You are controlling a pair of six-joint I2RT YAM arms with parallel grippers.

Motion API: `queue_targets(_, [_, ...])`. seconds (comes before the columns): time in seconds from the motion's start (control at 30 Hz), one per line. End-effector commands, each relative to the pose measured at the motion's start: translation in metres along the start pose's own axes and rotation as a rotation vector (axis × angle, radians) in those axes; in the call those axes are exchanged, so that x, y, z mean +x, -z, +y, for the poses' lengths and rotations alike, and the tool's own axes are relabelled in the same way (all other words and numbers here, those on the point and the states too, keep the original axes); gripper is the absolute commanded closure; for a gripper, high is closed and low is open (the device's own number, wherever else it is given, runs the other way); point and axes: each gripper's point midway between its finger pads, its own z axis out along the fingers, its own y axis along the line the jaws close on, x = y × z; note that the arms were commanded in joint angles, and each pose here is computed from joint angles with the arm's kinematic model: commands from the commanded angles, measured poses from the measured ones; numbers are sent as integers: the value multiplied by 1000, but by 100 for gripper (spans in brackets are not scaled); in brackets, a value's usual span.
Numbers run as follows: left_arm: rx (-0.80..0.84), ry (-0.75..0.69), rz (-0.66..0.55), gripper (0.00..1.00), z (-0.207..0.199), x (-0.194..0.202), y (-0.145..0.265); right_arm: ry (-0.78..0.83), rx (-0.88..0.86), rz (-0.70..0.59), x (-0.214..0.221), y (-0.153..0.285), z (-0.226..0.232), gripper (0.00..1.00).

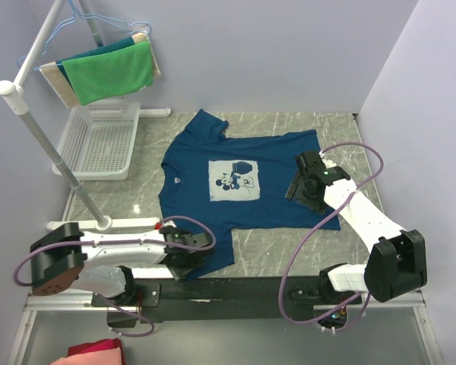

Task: Fold and stack the t-shirts
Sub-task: Flatten the tshirt out

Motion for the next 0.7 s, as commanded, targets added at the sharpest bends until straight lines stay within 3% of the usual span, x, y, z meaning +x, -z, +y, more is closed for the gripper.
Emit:
queue_targets(0.0, [-2,-72,4,44,-16,10,-4,-38,9,-24,-1,3,-3,19])
queue_targets(0.23, [-81,-73,4,59,-4,13,-5,-53,9,-20,2,2,-5,20])
queue_targets(0.53, [-99,-31,-30,90,9,6,9,-89,33,-22,5,-1,-9,20])
queue_targets(0.67, [-105,-3,-68,97,11,-3,21,-164,77,-28,1,-4,-20,20])
